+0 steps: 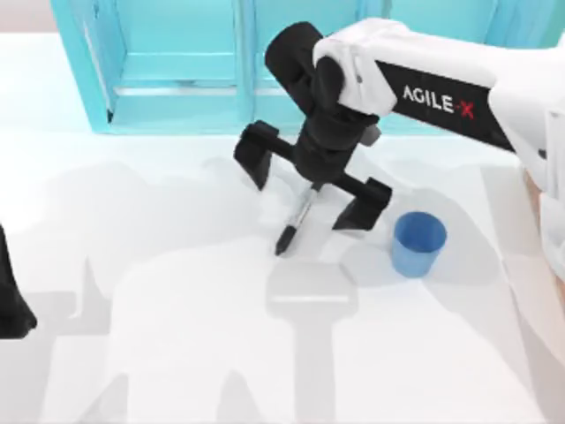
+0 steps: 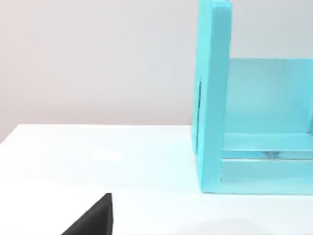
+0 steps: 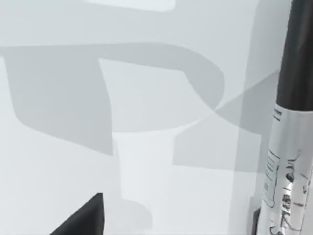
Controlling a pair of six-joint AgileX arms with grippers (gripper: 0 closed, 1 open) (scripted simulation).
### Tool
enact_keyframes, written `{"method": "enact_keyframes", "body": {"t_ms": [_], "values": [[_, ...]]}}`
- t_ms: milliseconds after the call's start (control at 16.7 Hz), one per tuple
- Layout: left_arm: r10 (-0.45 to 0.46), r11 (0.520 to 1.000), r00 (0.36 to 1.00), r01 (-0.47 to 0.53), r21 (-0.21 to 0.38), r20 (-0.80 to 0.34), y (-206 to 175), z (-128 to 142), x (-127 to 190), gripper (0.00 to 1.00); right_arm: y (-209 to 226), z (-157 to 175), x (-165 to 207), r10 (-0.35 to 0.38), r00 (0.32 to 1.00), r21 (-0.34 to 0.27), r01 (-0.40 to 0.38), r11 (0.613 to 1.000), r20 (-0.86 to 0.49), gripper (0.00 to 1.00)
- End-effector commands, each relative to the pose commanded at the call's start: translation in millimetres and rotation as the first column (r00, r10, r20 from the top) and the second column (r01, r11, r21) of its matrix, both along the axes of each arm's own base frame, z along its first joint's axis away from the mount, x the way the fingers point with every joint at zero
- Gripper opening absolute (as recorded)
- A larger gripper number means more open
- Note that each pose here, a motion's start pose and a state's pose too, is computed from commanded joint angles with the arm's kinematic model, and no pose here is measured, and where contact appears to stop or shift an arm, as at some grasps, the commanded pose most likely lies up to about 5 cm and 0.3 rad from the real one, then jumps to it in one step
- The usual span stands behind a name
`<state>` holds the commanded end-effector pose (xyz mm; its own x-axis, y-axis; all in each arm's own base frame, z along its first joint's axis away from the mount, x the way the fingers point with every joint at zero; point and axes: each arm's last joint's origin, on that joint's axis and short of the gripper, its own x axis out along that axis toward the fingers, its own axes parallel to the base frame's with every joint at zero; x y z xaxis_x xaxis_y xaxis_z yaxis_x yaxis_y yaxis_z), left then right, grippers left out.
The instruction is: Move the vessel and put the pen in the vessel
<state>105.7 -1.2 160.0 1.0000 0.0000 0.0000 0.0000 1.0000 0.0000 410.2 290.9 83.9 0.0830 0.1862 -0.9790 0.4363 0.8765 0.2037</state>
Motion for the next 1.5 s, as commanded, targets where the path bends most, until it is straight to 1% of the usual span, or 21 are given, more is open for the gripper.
{"method": "enact_keyframes", "body": {"t_ms": [120, 900, 960, 1380, 1440, 1500], "values": [[0.0, 1.0, 1.0, 0.0, 0.0, 0.0, 0.0, 0.0, 0.0, 1.0, 0.0, 0.0, 0.0, 0.0, 1.0, 0.0, 0.0, 1.0, 0.0, 1.0], [0.0, 1.0, 1.0, 0.0, 0.0, 0.0, 0.0, 0.0, 0.0, 1.0, 0.0, 0.0, 0.0, 0.0, 1.0, 0.0, 0.0, 1.0, 0.0, 0.02], [0.0, 1.0, 1.0, 0.0, 0.0, 0.0, 0.0, 0.0, 0.0, 1.0, 0.0, 0.0, 0.0, 0.0, 1.0, 0.0, 0.0, 1.0, 0.0, 0.0], [0.0, 1.0, 1.0, 0.0, 0.0, 0.0, 0.0, 0.0, 0.0, 1.0, 0.0, 0.0, 0.0, 0.0, 1.0, 0.0, 0.0, 1.0, 0.0, 0.0], [0.0, 1.0, 1.0, 0.0, 0.0, 0.0, 0.0, 0.0, 0.0, 1.0, -11.2, 34.1, -5.2, 0.019, 1.0, -0.04, -0.019, 0.999, 0.018, 0.0], [0.0, 1.0, 1.0, 0.0, 0.0, 0.0, 0.0, 0.0, 0.0, 1.0, -10.8, 34.7, -6.1, 0.02, 1.0, -0.04, -0.019, 0.999, 0.018, 0.0]]}}
